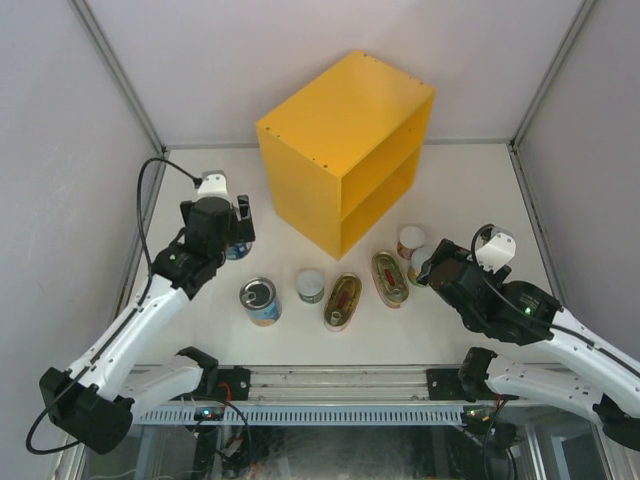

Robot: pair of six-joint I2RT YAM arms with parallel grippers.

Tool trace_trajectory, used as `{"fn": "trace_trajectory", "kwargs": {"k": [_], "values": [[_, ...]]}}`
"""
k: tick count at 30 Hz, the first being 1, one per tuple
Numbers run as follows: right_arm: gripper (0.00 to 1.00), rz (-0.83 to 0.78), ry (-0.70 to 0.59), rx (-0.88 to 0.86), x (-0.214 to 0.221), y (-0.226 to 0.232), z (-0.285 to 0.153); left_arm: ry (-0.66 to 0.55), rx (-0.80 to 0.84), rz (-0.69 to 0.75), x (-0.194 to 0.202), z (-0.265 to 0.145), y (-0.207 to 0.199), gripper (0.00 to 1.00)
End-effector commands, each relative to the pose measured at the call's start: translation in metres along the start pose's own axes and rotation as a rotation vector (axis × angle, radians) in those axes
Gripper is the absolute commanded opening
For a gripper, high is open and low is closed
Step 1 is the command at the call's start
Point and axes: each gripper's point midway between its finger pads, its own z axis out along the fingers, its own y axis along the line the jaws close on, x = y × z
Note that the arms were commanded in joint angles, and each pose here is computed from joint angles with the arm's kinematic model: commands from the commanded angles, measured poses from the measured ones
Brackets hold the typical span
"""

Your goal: Place and organize the canned foods onto the counter

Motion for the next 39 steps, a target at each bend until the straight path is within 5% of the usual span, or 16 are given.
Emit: {"fn": "trace_trajectory", "kwargs": {"k": [1, 24, 39], "values": [[0.96, 0.010, -0.025, -0.033, -0.006, 0.006, -0.002, -0.257, 0.030, -0.126, -0.109, -0.044, 0.005, 0.00], [0.94, 0.011, -0.045, -0.113, -0.022, 0.026, -0.011, -0.367, 0.185, -0.165, -0.236, -0.106, -0.018, 0.00], [0.94, -0.004, -0.092, -0.188, -0.042, 0.047, -0.017, -0.542, 0.286, -0.177, -0.314, -0.135, -0.041, 0.00]]}}
